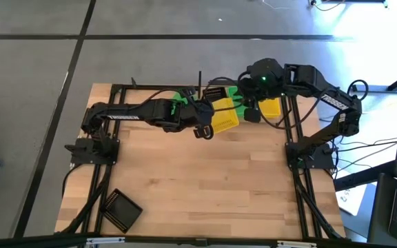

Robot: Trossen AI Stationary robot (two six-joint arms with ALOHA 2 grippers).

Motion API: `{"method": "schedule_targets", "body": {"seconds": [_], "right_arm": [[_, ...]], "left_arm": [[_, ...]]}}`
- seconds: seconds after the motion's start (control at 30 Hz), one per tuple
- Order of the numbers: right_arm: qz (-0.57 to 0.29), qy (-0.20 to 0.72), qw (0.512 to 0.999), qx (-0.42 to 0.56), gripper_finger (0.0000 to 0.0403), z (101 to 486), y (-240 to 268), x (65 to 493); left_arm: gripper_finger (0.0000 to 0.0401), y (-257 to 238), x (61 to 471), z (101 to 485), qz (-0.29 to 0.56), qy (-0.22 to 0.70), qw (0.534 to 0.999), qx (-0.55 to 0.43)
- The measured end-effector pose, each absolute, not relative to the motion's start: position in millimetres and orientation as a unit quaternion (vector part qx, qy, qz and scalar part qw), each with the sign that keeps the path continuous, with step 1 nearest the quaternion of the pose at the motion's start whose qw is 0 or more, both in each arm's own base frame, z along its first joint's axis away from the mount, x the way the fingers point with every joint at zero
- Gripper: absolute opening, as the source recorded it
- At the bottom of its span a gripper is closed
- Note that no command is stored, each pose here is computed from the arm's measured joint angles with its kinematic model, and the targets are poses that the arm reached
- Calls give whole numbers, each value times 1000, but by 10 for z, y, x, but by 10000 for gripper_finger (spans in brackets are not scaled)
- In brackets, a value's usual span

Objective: Stack baskets on shelf by color
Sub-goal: Stack the yellow baskets on the yellow baskets on the shelf

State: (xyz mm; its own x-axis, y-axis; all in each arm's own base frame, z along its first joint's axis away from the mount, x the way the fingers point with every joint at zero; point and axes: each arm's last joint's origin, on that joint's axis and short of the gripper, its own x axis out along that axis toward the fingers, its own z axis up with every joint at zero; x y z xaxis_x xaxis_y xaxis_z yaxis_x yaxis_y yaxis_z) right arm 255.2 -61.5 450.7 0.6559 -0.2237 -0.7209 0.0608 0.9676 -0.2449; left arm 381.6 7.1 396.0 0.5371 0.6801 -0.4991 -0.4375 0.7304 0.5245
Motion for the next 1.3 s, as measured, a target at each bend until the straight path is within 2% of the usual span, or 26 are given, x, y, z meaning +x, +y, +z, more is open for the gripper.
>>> {"method": "schedule_targets", "body": {"seconds": [0.33,0.53,1.1,1.2,1.3], "right_arm": [[-60,384,916,-104,91,4497,-532,2699],[-93,412,896,-135,91,4368,-534,2874],[-78,462,870,-154,90,4044,-557,3238],[-78,461,870,-154,71,4044,-557,3243],[-79,460,871,-155,32,4045,-558,3244]], "left_arm": [[0,106,3820,3963,326,354,861,167],[0,106,3821,3960,322,355,862,166],[0,14,3825,3953,312,354,865,170],[0,11,3825,3953,311,354,865,170],[0,12,3826,3955,311,353,866,169]]}}
